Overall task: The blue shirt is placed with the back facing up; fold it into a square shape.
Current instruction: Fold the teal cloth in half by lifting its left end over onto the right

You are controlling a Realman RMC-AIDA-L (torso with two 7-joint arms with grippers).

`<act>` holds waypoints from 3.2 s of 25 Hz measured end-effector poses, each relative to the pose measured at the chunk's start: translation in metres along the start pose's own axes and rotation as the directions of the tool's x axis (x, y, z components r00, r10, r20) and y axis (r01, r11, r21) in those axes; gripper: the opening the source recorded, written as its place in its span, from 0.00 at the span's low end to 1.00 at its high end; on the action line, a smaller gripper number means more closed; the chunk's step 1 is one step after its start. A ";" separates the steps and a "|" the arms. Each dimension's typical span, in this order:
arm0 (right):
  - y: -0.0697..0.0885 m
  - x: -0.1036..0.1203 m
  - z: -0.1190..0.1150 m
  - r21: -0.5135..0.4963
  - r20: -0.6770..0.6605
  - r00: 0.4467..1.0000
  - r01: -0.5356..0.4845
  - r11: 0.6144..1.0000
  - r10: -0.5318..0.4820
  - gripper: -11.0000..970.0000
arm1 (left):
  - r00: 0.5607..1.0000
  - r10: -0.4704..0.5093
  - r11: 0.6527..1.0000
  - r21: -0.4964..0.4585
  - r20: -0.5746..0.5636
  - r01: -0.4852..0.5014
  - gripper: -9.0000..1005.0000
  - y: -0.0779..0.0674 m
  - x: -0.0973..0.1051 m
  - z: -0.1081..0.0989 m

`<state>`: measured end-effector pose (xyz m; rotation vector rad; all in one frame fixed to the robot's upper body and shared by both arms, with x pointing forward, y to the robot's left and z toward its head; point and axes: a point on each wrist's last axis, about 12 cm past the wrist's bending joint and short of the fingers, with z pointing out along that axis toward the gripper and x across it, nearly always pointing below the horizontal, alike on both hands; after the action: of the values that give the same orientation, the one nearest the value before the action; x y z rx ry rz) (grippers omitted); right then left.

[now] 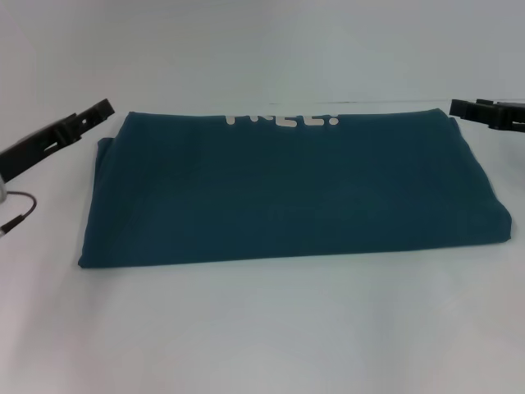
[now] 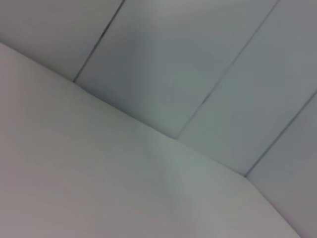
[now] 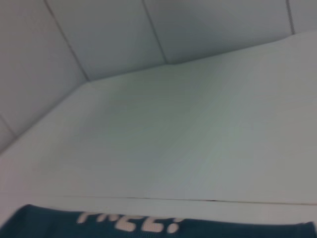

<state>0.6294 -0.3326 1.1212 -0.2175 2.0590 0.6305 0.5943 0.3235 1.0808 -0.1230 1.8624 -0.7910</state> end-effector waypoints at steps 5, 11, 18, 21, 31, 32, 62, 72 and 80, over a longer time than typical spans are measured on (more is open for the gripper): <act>-0.005 0.009 -0.025 -0.075 -0.022 0.997 -0.072 0.995 0.071 0.60 | 1.000 -0.008 1.000 0.014 -0.016 0.008 0.80 0.006 0.012 -0.020; -0.010 0.023 -0.046 -0.116 -0.087 0.985 -0.159 0.980 0.150 0.60 | 0.998 -0.016 1.000 0.010 -0.060 0.017 0.80 0.013 0.028 -0.044; -0.016 0.037 -0.059 -0.094 -0.177 0.962 -0.227 0.969 0.209 0.60 | 0.992 -0.025 0.999 -0.026 -0.120 0.022 0.80 0.021 0.041 -0.063; -0.018 0.042 -0.060 -0.068 -0.207 0.951 -0.246 0.967 0.228 0.60 | 0.986 -0.012 0.999 -0.033 -0.164 0.007 0.80 0.022 0.046 -0.064; -0.023 0.047 -0.056 0.008 -0.232 0.936 -0.269 0.963 0.264 0.60 | 0.967 0.039 0.999 -0.014 -0.252 -0.044 0.77 0.017 0.051 -0.054; -0.024 0.047 -0.056 0.012 -0.229 0.937 -0.269 0.963 0.265 0.60 | 0.965 0.042 0.999 -0.015 -0.260 -0.047 0.77 0.017 0.051 -0.054; -0.025 0.047 -0.056 0.023 -0.217 0.938 -0.274 0.962 0.272 0.60 | 0.939 0.072 0.995 -0.040 -0.337 -0.091 0.68 0.020 0.060 -0.052; -0.025 0.049 -0.057 0.024 -0.214 0.937 -0.279 0.960 0.277 0.60 | 0.926 0.090 0.992 -0.052 -0.366 -0.117 0.65 0.019 0.058 -0.047; -0.026 0.050 -0.057 0.026 -0.213 0.936 -0.282 0.959 0.281 0.60 | 0.929 0.087 0.990 -0.073 -0.359 -0.121 0.28 0.021 0.055 -0.046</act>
<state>0.5699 -0.3792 1.0949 0.0103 2.3213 0.8162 0.5362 0.3372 1.0355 0.0656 2.2296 -0.6837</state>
